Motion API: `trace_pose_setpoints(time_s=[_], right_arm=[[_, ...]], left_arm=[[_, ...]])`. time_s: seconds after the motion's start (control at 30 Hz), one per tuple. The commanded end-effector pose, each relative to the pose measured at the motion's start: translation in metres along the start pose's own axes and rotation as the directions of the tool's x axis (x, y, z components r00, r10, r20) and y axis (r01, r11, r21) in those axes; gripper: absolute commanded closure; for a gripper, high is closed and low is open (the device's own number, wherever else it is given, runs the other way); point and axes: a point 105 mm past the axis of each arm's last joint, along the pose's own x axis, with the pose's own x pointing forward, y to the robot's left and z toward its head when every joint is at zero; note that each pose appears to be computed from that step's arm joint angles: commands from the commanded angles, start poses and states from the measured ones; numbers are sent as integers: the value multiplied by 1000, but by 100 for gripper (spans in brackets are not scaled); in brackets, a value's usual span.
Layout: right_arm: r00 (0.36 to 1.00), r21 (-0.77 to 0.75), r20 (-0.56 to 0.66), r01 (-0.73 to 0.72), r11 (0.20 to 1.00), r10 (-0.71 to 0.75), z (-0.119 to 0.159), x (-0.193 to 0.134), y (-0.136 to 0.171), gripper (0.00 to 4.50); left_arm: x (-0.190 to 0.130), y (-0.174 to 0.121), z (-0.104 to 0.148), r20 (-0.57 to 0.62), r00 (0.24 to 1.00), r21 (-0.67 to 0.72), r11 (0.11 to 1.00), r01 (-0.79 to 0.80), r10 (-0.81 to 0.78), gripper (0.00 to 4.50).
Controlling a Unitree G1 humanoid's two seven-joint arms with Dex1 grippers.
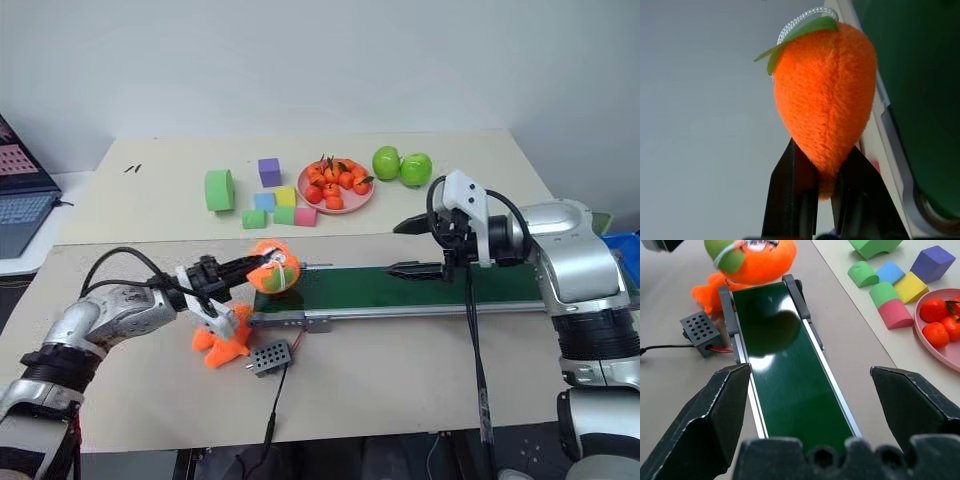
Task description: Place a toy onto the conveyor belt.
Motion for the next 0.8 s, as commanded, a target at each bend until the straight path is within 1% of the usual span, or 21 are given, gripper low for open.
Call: trace_pose_setpoints(time_s=[0.03,0.13,0.23,0.33,0.43,0.47,0.5,0.57,0.6,0.63,0.67,0.7,0.73,0.77,0.8], right_arm=[[999,-37,19,34,999,-33,11,-12,1,0],[999,-35,7,36,999,-36,8,-13,2,0],[999,-37,0,35,999,-35,8,-15,3,0],[999,-39,-1,33,999,-33,8,-16,3,0],[999,-38,-2,37,999,-37,8,-17,3,0],[999,-38,-3,39,999,-39,8,-18,3,0],[999,-37,-3,39,999,-39,7,-18,3,0],[999,-37,-3,39,999,-40,7,-18,3,0],[999,-36,-3,39,999,-40,7,-18,3,0],[999,-36,-3,40,999,-40,7,-17,3,0],[999,-36,-2,41,999,-41,7,-17,3,0],[999,-36,-2,41,999,-41,7,-17,2,0],[999,-36,-1,41,998,-41,7,-16,2,0],[999,-37,0,42,998,-42,7,-16,1,0],[999,-38,0,41,998,-41,8,-15,1,0]], left_arm=[[7,-4,2,58,998,25,999,37,-38,413],[9,-20,3,96,985,65,989,136,-142,413],[9,-30,-8,87,973,117,972,204,-215,413],[11,-25,-22,75,971,128,968,218,-228,413],[12,-22,-25,84,971,125,969,214,-225,413],[13,-22,-25,87,970,126,969,214,-226,357],[13,-23,-26,88,970,116,969,217,-228,337],[13,-22,-26,91,970,103,971,216,-225,250],[13,-21,-26,94,971,93,973,212,-221,221],[13,-19,-26,99,972,88,975,206,-214,177],[13,-17,-25,106,973,82,977,199,-207,150],[12,-16,-24,113,973,76,978,195,-203,102],[12,-14,-23,120,972,75,978,193,-201,69],[12,-12,-22,131,972,73,979,188,-197,27],[11,-10,-21,137,972,72,980,184,-192,4]])
